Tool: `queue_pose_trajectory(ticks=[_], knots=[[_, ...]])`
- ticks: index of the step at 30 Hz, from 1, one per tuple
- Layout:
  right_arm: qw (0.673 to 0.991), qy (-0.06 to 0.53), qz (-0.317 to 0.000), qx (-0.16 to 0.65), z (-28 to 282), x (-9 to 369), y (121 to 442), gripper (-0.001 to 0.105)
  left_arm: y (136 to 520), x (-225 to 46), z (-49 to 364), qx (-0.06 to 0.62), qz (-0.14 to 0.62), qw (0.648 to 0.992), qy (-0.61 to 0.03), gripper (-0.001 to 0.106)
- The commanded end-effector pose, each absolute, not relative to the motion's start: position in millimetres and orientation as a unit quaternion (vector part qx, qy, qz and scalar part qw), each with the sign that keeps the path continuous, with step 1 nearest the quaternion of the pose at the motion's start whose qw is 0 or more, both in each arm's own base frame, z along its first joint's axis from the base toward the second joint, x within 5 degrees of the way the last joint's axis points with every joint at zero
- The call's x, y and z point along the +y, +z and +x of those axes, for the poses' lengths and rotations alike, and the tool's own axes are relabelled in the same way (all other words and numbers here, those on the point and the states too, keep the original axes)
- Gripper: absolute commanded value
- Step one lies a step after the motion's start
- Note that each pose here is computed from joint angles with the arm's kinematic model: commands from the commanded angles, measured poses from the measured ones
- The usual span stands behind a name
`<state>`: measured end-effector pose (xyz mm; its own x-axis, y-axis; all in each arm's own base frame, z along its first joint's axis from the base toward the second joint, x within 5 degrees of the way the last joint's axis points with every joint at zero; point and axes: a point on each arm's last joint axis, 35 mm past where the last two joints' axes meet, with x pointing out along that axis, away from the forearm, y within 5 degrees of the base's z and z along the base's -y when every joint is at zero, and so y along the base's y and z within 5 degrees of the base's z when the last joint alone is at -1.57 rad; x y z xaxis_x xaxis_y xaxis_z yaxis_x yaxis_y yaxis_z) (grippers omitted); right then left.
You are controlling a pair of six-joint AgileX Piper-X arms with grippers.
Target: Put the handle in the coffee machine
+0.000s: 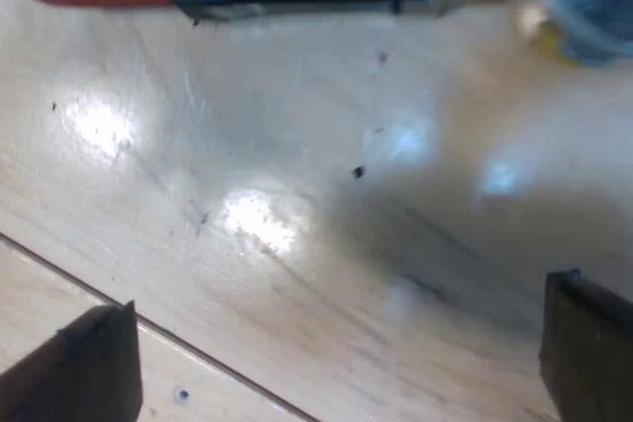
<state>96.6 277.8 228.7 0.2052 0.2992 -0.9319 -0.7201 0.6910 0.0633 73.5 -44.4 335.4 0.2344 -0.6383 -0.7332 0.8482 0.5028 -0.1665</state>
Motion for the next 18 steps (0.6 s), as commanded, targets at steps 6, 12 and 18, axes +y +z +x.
queue_pose_trajectory(ticks=[6,12,18], knots=[[0.769,0.287,-0.192,0.539,119.4,257.4,238.3,0.083,337.3,-44.0,72.8,0.386,0.137,0.776,-0.480,0.083],[0.771,0.281,-0.193,0.537,138.7,248.4,238.5,0.083,339.6,-45.1,76.4,0.375,0.130,0.786,-0.474,0.083],[0.768,0.287,-0.186,0.542,163.4,238.1,235.3,0.083,332.0,-46.9,82.0,0.372,0.122,0.792,-0.468,0.083]])
